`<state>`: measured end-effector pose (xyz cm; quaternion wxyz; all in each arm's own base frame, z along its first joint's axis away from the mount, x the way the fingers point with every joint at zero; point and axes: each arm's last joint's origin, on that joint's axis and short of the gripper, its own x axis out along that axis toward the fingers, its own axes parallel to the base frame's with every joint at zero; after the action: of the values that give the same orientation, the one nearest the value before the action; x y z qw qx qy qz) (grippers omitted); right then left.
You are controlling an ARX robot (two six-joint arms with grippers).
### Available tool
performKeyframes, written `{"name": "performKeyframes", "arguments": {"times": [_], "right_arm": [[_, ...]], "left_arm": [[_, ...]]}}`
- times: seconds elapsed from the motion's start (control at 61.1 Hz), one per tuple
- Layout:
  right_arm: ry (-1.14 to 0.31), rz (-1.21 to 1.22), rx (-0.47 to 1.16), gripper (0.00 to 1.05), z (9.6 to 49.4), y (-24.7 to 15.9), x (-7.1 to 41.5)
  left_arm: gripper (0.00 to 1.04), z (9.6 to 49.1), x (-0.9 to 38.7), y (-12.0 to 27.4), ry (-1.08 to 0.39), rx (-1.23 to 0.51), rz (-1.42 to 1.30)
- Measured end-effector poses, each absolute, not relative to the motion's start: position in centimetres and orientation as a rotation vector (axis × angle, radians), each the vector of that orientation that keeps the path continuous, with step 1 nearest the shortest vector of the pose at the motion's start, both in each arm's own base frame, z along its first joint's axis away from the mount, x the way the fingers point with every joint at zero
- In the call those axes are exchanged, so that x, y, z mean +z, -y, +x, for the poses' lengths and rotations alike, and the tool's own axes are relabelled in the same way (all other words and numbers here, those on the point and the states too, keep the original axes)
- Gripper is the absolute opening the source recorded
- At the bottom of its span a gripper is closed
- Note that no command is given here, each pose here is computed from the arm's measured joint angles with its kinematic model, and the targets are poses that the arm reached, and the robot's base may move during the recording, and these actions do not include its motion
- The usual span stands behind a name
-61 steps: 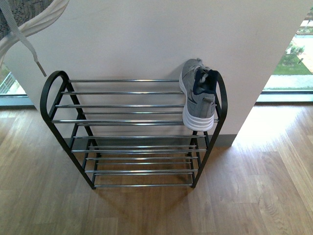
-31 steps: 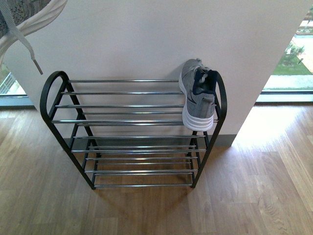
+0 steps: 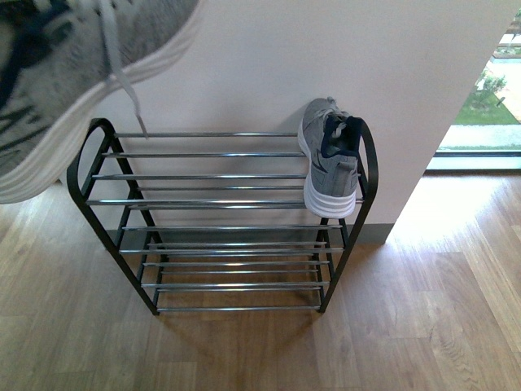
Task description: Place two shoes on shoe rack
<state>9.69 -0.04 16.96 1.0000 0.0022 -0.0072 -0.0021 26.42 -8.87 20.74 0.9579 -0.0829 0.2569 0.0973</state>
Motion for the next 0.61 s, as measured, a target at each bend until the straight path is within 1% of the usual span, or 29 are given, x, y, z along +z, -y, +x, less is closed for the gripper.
{"name": "performKeyframes", "arguments": {"times": [0.049,0.082,0.197,0.262,0.344,0.524,0.606], "right_arm": [[0.014,0.004,-0.004,0.96,9.7,0.0,17.0],[0.014,0.005,-0.004,0.97,9.7,0.0,17.0],[0.014,0.004,-0.004,0.95,9.7,0.0,17.0],[0.014,0.004,-0.004,0.95,9.7,0.0,17.0],[0.014,0.004,-0.004,0.95,9.7,0.0,17.0],[0.014,0.004,-0.004,0.95,9.7,0.0,17.0],[0.014,0.004,-0.004,0.95,9.7,0.0,17.0]], "left_arm": [[0.02,28.4,20.1,9.4,-0.560,0.193,-0.183],[0.02,29.5,19.6,9.6,-0.582,0.190,-0.200],[0.02,33.0,18.4,10.6,-0.649,0.195,-0.272],[0.02,36.1,17.0,11.7,-0.708,0.213,-0.339],[0.02,38.6,15.6,13.1,-0.754,0.231,-0.405],[0.02,42.3,13.0,16.6,-0.840,0.257,-0.498],[0.02,43.3,11.9,18.0,-0.879,0.255,-0.534]]}}
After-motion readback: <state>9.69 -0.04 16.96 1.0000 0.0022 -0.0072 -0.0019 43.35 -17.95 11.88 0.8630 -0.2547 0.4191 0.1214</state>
